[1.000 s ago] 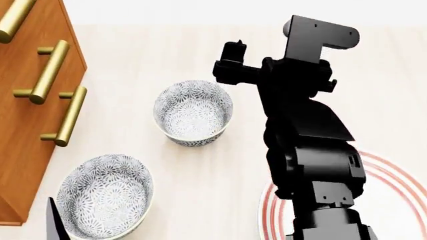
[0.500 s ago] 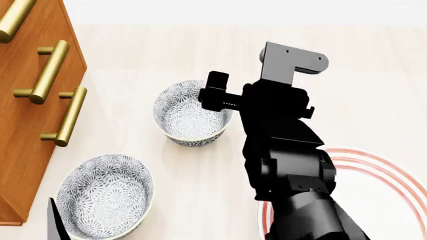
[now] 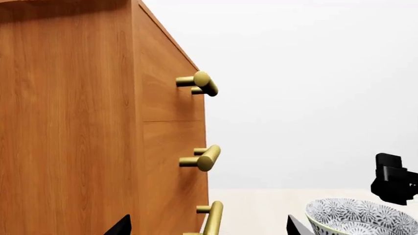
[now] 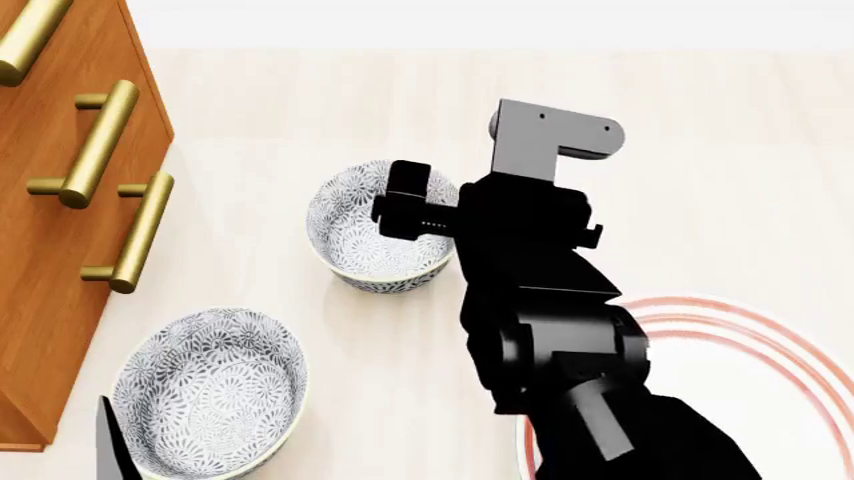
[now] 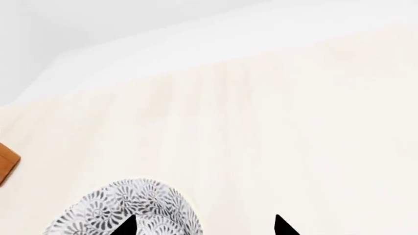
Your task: Pick up the bowl and put it in the front on the plate.
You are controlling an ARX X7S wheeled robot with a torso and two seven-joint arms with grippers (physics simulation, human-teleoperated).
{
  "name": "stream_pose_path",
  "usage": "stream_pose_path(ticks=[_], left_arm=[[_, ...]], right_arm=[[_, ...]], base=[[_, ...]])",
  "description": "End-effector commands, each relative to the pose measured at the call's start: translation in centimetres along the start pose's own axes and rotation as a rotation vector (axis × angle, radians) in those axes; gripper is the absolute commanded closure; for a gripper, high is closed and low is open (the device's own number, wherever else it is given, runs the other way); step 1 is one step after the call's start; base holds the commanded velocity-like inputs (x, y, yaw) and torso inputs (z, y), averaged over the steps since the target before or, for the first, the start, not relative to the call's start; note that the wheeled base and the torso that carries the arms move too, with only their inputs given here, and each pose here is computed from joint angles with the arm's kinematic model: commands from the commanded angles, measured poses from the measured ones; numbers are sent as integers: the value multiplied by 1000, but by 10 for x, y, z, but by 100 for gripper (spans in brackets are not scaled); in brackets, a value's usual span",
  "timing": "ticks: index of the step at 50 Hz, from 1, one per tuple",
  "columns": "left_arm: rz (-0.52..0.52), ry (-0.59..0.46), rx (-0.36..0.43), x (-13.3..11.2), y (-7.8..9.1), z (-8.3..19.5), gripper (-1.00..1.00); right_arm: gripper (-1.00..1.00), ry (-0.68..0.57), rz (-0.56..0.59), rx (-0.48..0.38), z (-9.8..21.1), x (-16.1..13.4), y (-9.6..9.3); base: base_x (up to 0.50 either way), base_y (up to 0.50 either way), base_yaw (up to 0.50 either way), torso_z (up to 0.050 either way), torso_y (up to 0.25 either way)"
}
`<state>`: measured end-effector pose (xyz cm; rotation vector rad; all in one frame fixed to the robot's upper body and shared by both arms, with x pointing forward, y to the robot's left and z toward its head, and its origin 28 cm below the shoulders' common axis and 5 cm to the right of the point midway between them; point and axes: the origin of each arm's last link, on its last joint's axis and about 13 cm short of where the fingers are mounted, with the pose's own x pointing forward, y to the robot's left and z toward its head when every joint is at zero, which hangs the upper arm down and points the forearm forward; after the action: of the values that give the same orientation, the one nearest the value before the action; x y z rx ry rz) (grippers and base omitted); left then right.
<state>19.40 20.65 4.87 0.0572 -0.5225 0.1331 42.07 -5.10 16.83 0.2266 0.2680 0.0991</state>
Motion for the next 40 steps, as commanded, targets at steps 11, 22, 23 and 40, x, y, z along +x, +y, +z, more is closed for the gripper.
stream_pose_path(ticks=[11, 22, 23, 40], left_arm=[[1, 11, 11, 1, 0, -1, -100], [-3, 15, 12, 1, 0, -2, -100], [-3, 16, 12, 1, -1, -2, -100], [-12, 23, 16, 0, -1, -3, -100]], right_arm=[[-100, 49, 9, -26, -4, -1, 9], [-100, 68, 0, -20, -11, -1, 6], [-100, 73, 1, -18, -13, -2, 6], [-100, 100, 7, -12, -24, -2, 6]], base=[[0, 0, 0, 0, 0], [0, 0, 0, 0, 0], [0, 0, 0, 0, 0], [0, 0, 0, 0, 0]])
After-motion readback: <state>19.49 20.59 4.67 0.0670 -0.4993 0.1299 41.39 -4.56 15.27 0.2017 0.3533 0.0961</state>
